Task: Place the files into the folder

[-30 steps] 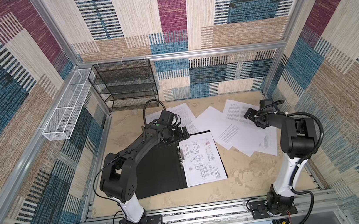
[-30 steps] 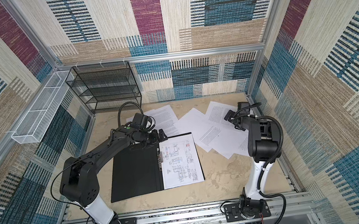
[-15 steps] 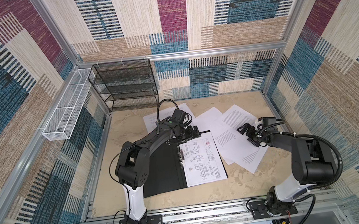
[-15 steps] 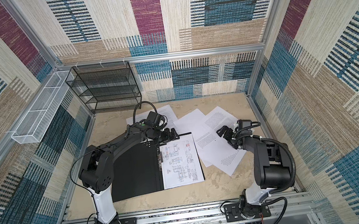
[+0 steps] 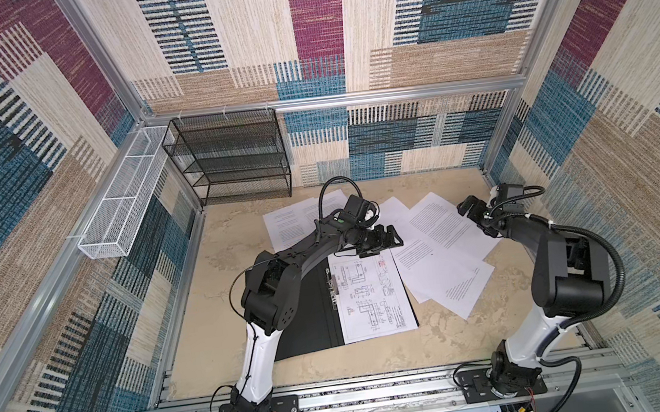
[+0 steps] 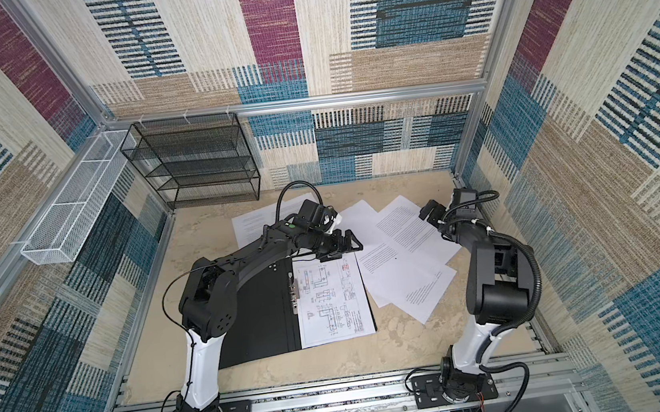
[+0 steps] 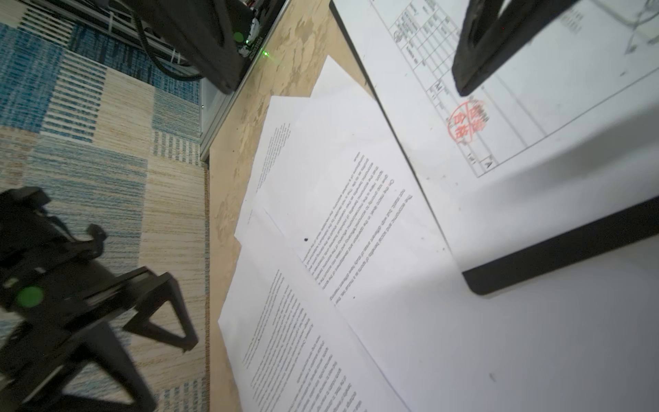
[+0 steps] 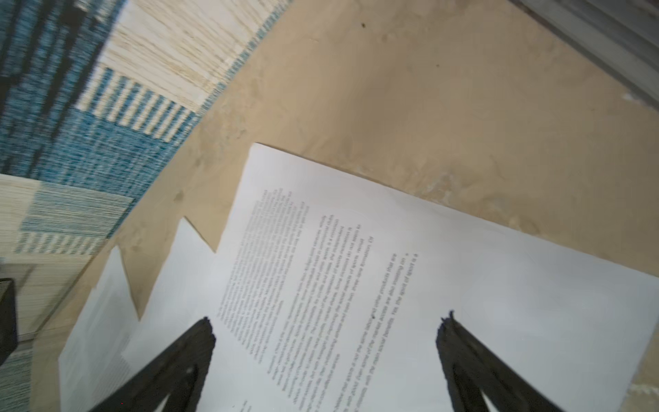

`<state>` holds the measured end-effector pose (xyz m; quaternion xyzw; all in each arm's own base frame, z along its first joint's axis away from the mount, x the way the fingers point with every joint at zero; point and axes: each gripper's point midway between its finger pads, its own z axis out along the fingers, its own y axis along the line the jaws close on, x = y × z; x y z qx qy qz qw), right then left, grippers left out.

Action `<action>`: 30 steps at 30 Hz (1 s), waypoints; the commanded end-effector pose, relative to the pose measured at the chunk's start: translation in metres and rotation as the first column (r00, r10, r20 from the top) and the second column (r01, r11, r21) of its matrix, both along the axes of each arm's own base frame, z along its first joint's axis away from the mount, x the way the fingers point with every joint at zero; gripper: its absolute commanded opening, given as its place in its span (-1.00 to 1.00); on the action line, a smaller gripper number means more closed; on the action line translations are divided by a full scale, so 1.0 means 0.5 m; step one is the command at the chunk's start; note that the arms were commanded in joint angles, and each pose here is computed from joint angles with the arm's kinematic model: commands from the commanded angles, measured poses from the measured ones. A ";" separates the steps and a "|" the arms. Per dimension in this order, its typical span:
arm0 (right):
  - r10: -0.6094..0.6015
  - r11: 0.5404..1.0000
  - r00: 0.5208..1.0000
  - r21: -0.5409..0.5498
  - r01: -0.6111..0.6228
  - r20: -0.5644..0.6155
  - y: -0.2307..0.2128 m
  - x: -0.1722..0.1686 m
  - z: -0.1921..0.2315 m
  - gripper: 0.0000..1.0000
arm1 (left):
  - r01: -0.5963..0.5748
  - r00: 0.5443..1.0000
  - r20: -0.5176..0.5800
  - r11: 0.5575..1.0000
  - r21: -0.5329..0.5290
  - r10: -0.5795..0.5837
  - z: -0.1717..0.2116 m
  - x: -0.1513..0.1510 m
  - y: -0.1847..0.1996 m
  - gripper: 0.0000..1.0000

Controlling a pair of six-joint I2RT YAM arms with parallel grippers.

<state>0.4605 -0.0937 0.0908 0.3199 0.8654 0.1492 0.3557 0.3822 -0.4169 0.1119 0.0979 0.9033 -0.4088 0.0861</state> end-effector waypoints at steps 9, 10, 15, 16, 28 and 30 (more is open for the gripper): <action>0.052 0.995 0.993 0.095 -0.042 -0.103 0.025 -0.027 -0.108 0.99 | 0.074 0.997 -0.009 0.983 -0.166 -0.076 0.018 0.017 -0.130 0.84; 0.067 0.991 0.992 0.123 -0.053 -0.111 0.037 -0.038 -0.118 0.99 | 0.086 0.996 0.002 0.984 -0.156 -0.087 0.014 0.016 -0.140 0.84; 0.133 0.963 0.985 0.250 -0.101 -0.114 0.127 -0.133 -0.149 0.99 | 0.096 0.995 0.013 0.988 -0.121 -0.095 -0.014 0.035 -0.165 0.84; 0.156 0.956 0.982 0.265 -0.124 -0.103 0.150 -0.148 -0.147 0.99 | 0.094 0.996 0.014 0.989 -0.118 -0.093 -0.018 0.038 -0.168 0.84; 0.226 0.963 0.974 0.143 -0.228 0.029 0.193 -0.163 0.012 0.99 | 0.030 0.995 0.096 0.999 -0.029 -0.027 -0.045 0.096 -0.172 0.84; 0.198 0.972 0.978 0.115 -0.204 0.059 0.155 -0.135 0.035 0.99 | 0.028 0.995 0.101 0.999 -0.019 -0.026 -0.059 0.106 -0.176 0.84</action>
